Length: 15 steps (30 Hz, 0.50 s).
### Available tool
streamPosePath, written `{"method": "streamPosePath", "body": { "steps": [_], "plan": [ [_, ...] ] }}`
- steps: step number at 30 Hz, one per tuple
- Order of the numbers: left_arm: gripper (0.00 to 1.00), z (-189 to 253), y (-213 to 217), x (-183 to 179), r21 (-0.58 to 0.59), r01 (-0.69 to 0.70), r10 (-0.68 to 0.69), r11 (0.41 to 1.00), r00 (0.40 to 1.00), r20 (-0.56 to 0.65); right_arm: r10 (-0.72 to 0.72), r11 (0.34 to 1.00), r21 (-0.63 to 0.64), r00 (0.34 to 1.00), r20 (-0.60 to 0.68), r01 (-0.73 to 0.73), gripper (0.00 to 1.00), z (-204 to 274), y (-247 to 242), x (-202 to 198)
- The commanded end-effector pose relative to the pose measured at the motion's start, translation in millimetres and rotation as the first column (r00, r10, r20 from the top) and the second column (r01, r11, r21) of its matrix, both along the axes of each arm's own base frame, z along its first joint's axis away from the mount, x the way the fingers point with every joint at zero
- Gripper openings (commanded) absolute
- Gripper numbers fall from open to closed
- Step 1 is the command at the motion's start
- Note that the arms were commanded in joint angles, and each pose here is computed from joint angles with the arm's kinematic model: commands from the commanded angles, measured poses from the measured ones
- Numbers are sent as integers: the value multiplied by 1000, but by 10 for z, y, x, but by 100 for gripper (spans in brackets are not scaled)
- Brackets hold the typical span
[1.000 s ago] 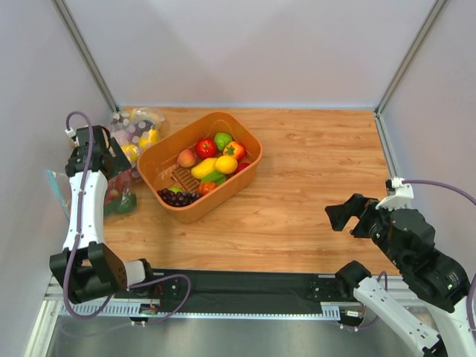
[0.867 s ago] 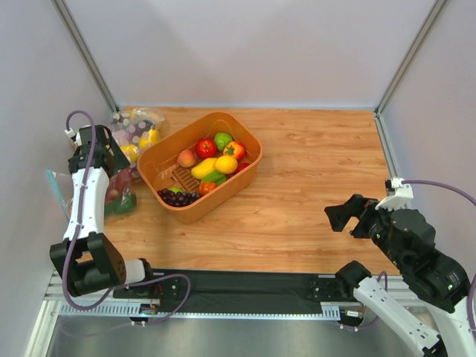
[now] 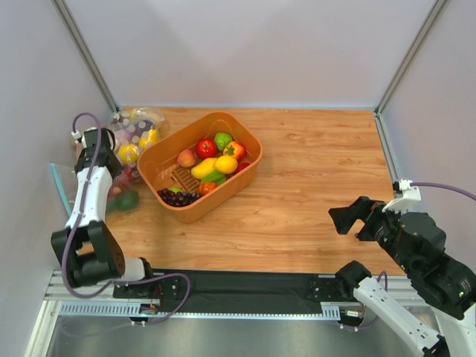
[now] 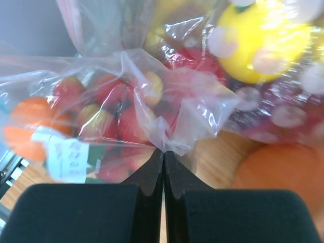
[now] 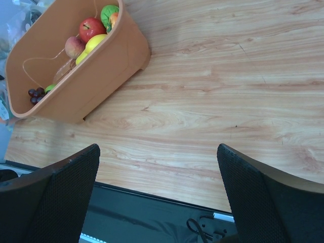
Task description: Open the zip-top bag and remove the fake food
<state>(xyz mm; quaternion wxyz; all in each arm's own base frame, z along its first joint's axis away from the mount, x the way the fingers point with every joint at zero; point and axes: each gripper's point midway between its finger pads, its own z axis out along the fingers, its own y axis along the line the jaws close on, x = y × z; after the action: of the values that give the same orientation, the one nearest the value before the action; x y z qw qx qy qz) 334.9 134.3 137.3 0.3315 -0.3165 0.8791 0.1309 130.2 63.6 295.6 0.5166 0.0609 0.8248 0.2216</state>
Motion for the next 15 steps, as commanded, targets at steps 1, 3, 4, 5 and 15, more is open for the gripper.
{"method": "streamPosePath", "body": {
  "steps": [1,3,4,5,15],
  "plan": [
    [0,712,-139,-46,46,66,-74,997,973,219,0,1000,19,1000,14,0,100,85,-30,-61],
    [0,895,-177,-153,99,71,-94,993,961,259,3,1000,16,1000,11,-3,100,85,-22,-57],
    [0,1079,-202,-253,119,64,-99,991,943,316,4,1000,14,1000,10,-4,100,87,-20,-53],
    [0,1087,-236,-305,116,70,-105,991,937,332,6,1000,9,1000,7,-6,100,86,-15,-48],
    [0,1756,-336,-842,185,15,-109,983,851,513,21,1000,-3,1000,-11,-21,100,66,17,-40]
  ]
}}
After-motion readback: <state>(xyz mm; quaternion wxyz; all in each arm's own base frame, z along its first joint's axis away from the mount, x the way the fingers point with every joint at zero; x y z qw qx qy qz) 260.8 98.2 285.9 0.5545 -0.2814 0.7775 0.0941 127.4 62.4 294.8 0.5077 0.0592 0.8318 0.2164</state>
